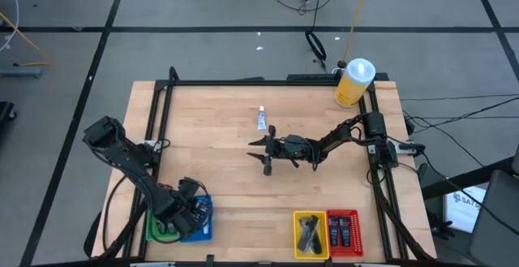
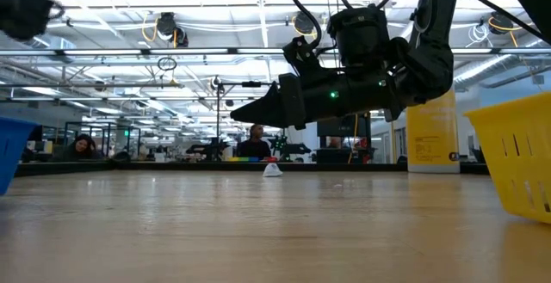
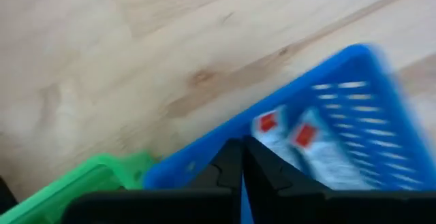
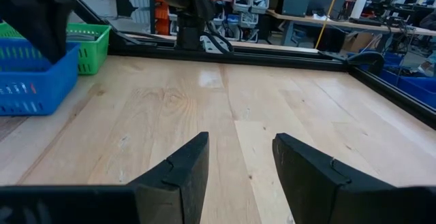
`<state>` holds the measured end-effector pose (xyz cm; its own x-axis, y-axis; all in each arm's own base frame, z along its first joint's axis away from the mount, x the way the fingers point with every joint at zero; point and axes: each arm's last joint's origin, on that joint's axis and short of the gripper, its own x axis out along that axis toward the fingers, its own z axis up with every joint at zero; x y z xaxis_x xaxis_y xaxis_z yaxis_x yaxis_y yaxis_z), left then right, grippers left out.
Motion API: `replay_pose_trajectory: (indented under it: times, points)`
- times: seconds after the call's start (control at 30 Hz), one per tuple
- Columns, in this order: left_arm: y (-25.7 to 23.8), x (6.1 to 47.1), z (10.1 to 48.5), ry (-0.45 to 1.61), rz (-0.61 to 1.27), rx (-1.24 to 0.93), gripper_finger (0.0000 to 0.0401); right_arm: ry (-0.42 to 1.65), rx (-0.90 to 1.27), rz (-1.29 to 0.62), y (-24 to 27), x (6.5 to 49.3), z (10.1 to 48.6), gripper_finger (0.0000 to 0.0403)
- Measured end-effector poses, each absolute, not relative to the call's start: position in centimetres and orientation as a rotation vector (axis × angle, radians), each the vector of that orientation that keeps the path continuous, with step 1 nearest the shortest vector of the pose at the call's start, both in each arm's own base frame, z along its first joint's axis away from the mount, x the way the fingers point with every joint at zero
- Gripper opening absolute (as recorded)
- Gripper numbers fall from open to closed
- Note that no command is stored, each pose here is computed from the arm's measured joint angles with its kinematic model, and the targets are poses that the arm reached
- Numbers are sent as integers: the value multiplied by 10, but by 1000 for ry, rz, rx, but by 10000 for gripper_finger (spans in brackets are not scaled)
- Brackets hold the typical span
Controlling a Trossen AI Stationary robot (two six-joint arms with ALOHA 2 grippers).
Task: Pick & Place Travel size toiletries
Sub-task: Adjust the blue bin and the green bin on the table
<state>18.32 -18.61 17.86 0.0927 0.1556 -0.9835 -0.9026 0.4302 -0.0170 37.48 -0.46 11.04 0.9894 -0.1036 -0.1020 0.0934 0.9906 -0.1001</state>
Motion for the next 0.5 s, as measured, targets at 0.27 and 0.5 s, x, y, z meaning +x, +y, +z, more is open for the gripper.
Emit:
replay_pose_trajectory:
  times: [0.27, 0.5]
  points:
    - [-196, 192, 241, 1460, 937, -842, 6, 107, -95, -99, -5, 375, 110, 155]
    - [-207, 168, 241, 1633, 1051, -844, 4, 108, -95, -98, -4, 375, 110, 155]
